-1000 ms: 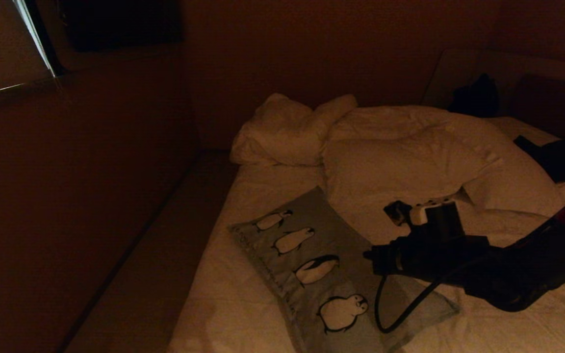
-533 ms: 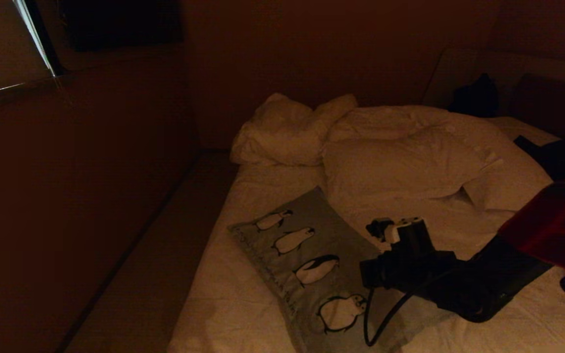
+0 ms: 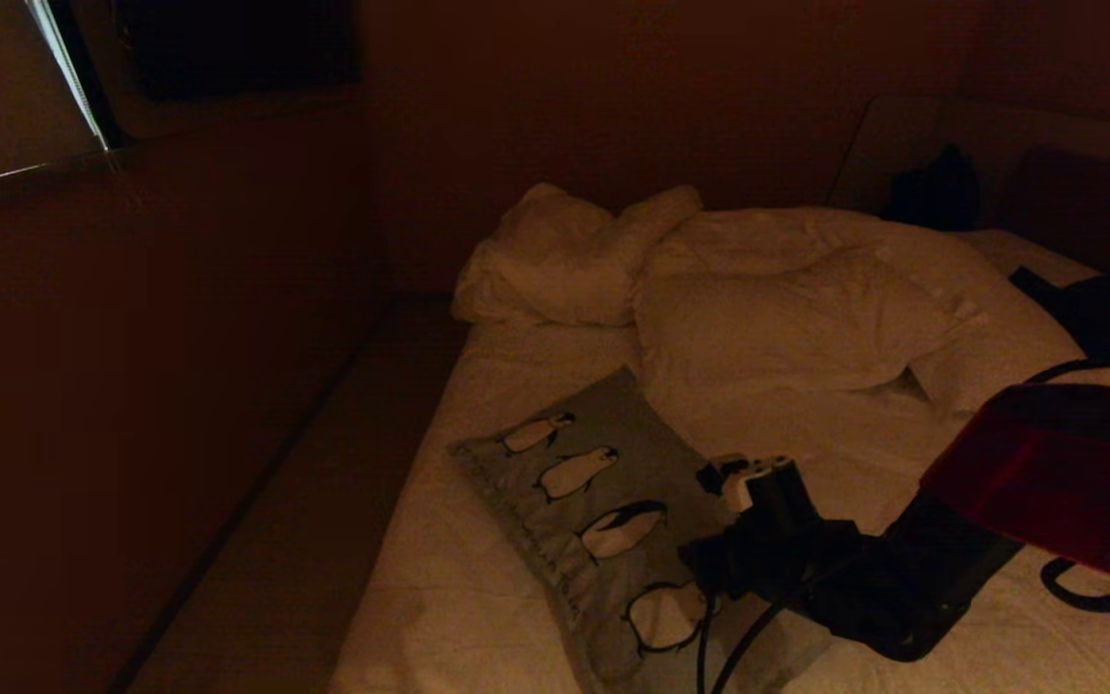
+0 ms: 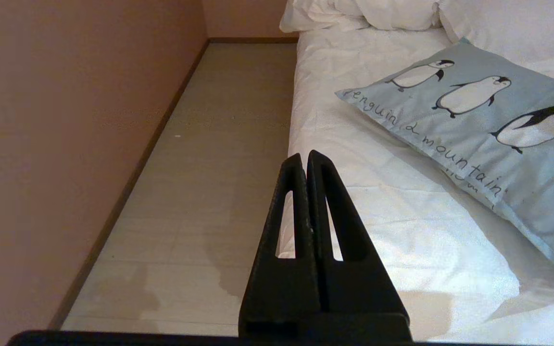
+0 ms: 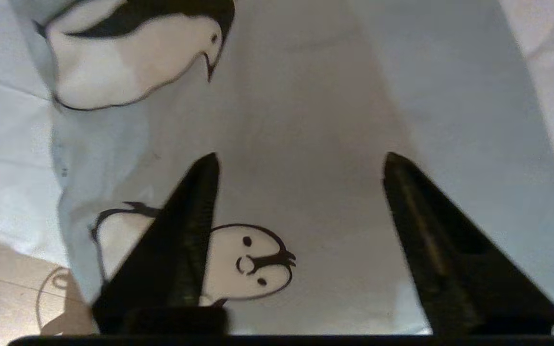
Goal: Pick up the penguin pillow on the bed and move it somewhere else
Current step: Pick up the pillow
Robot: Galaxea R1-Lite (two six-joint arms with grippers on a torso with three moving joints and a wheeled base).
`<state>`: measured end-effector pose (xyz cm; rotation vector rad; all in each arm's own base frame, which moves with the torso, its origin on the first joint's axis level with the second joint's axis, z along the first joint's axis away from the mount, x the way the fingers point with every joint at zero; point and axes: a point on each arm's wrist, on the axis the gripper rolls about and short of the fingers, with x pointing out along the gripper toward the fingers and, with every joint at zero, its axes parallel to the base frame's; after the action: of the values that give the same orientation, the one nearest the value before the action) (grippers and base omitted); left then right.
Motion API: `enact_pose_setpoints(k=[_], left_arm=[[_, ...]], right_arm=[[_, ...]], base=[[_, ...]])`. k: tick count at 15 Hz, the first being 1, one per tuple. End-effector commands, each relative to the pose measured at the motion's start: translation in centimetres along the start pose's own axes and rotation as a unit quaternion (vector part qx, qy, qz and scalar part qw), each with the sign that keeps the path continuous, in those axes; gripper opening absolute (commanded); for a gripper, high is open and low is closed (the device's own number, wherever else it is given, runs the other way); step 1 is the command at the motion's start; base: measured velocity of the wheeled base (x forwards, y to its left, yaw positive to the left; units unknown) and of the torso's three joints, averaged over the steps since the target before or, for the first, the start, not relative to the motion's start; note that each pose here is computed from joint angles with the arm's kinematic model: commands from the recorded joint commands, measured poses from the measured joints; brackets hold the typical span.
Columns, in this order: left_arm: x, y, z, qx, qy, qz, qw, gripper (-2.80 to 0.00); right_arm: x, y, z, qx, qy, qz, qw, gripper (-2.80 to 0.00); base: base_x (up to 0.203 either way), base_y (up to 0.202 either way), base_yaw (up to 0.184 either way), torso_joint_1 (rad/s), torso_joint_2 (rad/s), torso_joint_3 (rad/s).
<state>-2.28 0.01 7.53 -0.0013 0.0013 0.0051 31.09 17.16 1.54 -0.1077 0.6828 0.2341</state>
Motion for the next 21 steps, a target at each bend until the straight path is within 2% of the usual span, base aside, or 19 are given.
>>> enact_pose_setpoints(k=[1, 5, 9, 14, 15, 21], left_arm=[[0.0, 0.0, 0.0, 0.000, 0.000, 0.000, 1.0000, -2.80], [0.0, 0.0, 0.0, 0.000, 0.000, 0.000, 1.0000, -2.80], [0.0, 0.0, 0.0, 0.000, 0.000, 0.000, 1.0000, -2.80], [0.0, 0.0, 0.0, 0.000, -0.001, 0.001, 1.0000, -2.80], [0.0, 0.0, 0.0, 0.000, 0.000, 0.001, 1.0000, -2.80], [0.0, 0.0, 0.0, 0.000, 0.000, 0.000, 1.0000, -2.80]], right_arm=[[1.5, 0.3, -0.9, 0.001, -0.005, 0.001, 1.000, 0.00], [3.8, 0.7, -2.7, -0.002, -0.010, 0.003, 1.000, 0.00], [5.6, 0.8, -4.8, -0.009, 0.020, -0.002, 1.000, 0.00], [5.9, 0.8, -5.2, -0.013, 0.027, -0.002, 1.000, 0.00], [5.9, 0.8, -5.3, -0.013, 0.028, -0.003, 1.000, -2.80], [6.0, 0.8, -5.5, -0.016, 0.030, -0.003, 0.999, -2.80]], base=[[0.000, 0.000, 0.000, 0.000, 0.00, 0.000], [0.000, 0.000, 0.000, 0.000, 0.00, 0.000], [0.000, 0.000, 0.000, 0.000, 0.00, 0.000], [0.000, 0.000, 0.000, 0.000, 0.00, 0.000], [0.000, 0.000, 0.000, 0.000, 0.00, 0.000], [0.000, 0.000, 0.000, 0.000, 0.00, 0.000]])
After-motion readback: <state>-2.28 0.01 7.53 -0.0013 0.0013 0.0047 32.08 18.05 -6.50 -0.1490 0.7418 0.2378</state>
